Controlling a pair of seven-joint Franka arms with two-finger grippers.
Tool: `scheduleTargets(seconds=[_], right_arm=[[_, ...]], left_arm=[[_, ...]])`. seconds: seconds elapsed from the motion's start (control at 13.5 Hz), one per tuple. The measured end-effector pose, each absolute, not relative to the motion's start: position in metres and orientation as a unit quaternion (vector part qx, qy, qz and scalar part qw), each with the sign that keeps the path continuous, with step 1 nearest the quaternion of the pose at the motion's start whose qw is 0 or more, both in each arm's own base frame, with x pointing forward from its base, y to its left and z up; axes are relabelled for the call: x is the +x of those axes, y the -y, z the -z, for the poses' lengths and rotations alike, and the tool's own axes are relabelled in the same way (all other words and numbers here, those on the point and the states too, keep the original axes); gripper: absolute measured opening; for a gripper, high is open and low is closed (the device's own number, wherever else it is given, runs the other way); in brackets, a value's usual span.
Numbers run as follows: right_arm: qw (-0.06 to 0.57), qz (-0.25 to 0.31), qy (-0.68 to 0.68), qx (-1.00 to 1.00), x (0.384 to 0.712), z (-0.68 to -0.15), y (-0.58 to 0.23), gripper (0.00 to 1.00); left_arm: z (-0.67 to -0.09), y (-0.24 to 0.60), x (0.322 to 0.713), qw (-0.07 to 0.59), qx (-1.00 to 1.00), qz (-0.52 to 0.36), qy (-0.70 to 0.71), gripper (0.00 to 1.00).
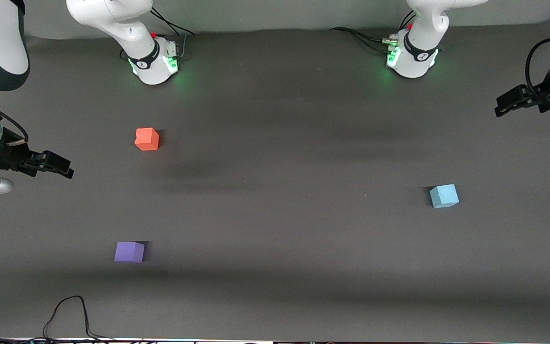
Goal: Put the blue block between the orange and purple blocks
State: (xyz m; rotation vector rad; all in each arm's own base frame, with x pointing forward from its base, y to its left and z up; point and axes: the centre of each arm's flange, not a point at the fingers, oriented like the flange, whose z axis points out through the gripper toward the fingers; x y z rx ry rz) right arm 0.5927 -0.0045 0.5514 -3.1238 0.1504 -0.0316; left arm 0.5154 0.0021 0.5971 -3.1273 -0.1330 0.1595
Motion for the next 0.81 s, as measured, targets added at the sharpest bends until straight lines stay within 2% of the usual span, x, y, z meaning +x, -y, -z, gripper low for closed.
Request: scheduleTargets(seconds=[0.22,0.44,0.81], right_arm=[[0.006,-0.009,-0.043,-0.999,0.601,-0.529,-0.004,1.0],[0.019,-0.031,-0.02,-0.999,0.612,-0.498,-0.072,1.0],[0.018,-0.005,-0.01,-1.0,0.619,-0.517,-0.159,1.0]], left_arm=[[-0.53,-0.004,0.531,0.002,-0.999,-0.037,0.038,1.0],[-0.459,-0.006,0.546,0.0,-0.999,-0.038,0.034,1.0],[-0.317,-0.007,0.569,-0.003,-0.999,-0.041,0.026,0.99]])
